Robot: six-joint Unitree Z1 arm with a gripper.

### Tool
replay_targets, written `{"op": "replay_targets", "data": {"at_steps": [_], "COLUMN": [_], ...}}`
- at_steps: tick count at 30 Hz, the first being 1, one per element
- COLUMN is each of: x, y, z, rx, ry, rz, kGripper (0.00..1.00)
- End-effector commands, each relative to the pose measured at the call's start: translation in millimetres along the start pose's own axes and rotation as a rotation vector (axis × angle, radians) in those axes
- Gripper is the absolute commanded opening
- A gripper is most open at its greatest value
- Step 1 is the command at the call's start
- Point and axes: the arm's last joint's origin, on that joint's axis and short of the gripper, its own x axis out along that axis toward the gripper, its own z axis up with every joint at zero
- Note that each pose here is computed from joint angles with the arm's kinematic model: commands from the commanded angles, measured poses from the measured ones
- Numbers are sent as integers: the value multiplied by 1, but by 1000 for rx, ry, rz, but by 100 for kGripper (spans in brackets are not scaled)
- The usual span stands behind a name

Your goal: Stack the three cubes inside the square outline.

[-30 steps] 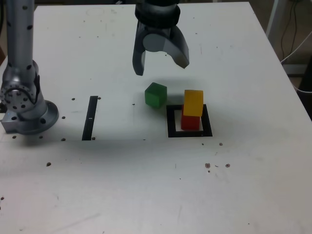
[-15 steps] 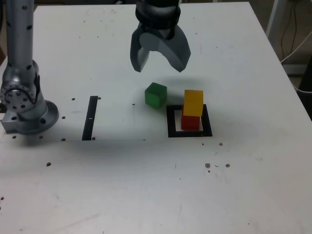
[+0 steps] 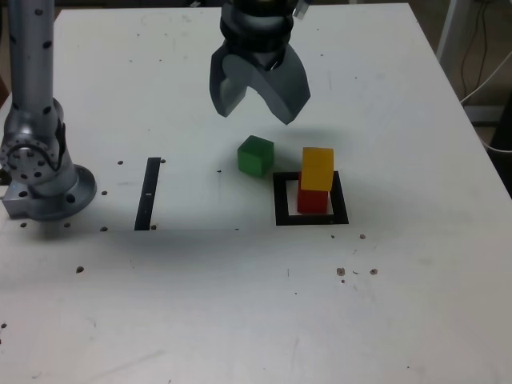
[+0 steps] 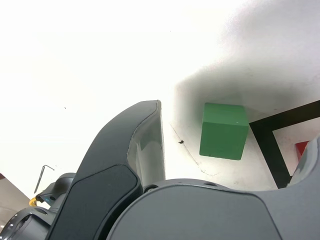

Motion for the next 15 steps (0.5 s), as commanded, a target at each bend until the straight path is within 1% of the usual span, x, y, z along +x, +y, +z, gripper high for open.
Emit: {"op": "replay_targets", "data": {"at_steps": [1, 8, 15], "x": [1, 14, 26], "y": [-1, 0, -1], "z": [1, 7, 14], "rx": [5, 11, 21], "ry": [3, 25, 29], "rz": [-1, -31, -54], "kGripper": [99, 99, 99]}}
